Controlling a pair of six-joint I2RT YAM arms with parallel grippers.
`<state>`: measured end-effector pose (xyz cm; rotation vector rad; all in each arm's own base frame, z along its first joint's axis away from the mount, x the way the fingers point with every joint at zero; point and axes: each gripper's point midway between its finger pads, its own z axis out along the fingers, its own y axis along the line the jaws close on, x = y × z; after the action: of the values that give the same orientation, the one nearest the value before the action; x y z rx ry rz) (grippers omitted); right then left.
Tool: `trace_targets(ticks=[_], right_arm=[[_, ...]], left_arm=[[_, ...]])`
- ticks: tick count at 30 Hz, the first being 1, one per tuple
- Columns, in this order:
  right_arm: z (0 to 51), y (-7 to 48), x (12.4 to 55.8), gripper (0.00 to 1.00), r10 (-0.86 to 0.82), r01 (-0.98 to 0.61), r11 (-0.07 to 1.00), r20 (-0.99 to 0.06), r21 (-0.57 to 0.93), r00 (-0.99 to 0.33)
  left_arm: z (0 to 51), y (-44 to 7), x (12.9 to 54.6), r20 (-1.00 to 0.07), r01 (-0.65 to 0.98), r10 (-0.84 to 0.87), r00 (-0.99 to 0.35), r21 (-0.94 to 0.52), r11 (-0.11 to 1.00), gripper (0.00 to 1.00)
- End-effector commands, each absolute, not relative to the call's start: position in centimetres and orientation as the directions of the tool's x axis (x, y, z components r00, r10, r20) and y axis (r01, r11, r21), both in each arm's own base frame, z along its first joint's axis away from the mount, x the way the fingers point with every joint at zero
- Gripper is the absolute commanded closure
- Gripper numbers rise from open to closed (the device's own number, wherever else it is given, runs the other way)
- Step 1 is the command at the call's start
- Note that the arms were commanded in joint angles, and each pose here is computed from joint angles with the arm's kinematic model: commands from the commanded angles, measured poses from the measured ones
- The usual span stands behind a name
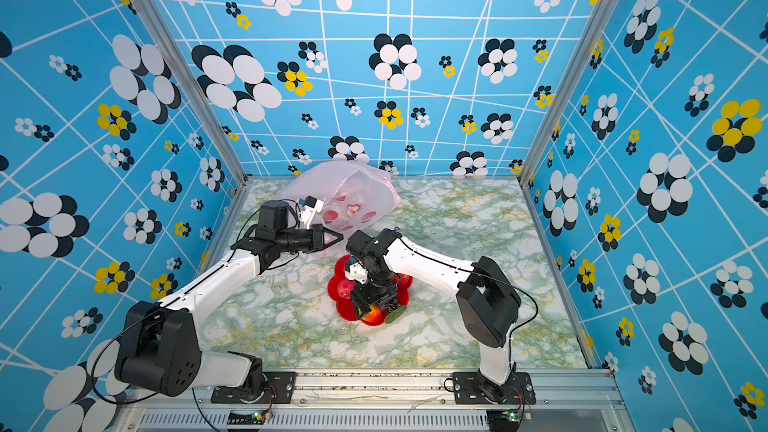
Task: Place the fruits into the plastic bag
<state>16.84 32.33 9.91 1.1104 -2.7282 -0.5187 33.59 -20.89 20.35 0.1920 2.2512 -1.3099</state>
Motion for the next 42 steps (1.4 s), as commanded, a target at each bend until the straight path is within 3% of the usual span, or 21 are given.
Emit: trace_targets(ticks=[1, 35, 42], right_arm=[[8.5, 31.6, 16.3, 0.31, -0.713, -0.656, 0.671, 0.058, 0.345, -0.699], [6.4, 32.2, 17.6, 0.31, -0.710, -0.666, 0.687, 0.070, 0.290, -0.701], [6.1, 32.5, 17.6, 0.38, -0.707, -0.661, 0.690, 0.076, 0.297, -0.703]], left_arm=[[20.0, -21.2, 33.4, -0.498, 0.380, -0.114, -0.860, -0.772, 0.510, 1.00], [20.0, -21.4, 33.3, -0.492, 0.378, -0.114, -0.863, -0.779, 0.500, 1.00], [19.9, -21.4, 33.3, -0.489, 0.375, -0.114, -0.865, -0.781, 0.500, 1.00]])
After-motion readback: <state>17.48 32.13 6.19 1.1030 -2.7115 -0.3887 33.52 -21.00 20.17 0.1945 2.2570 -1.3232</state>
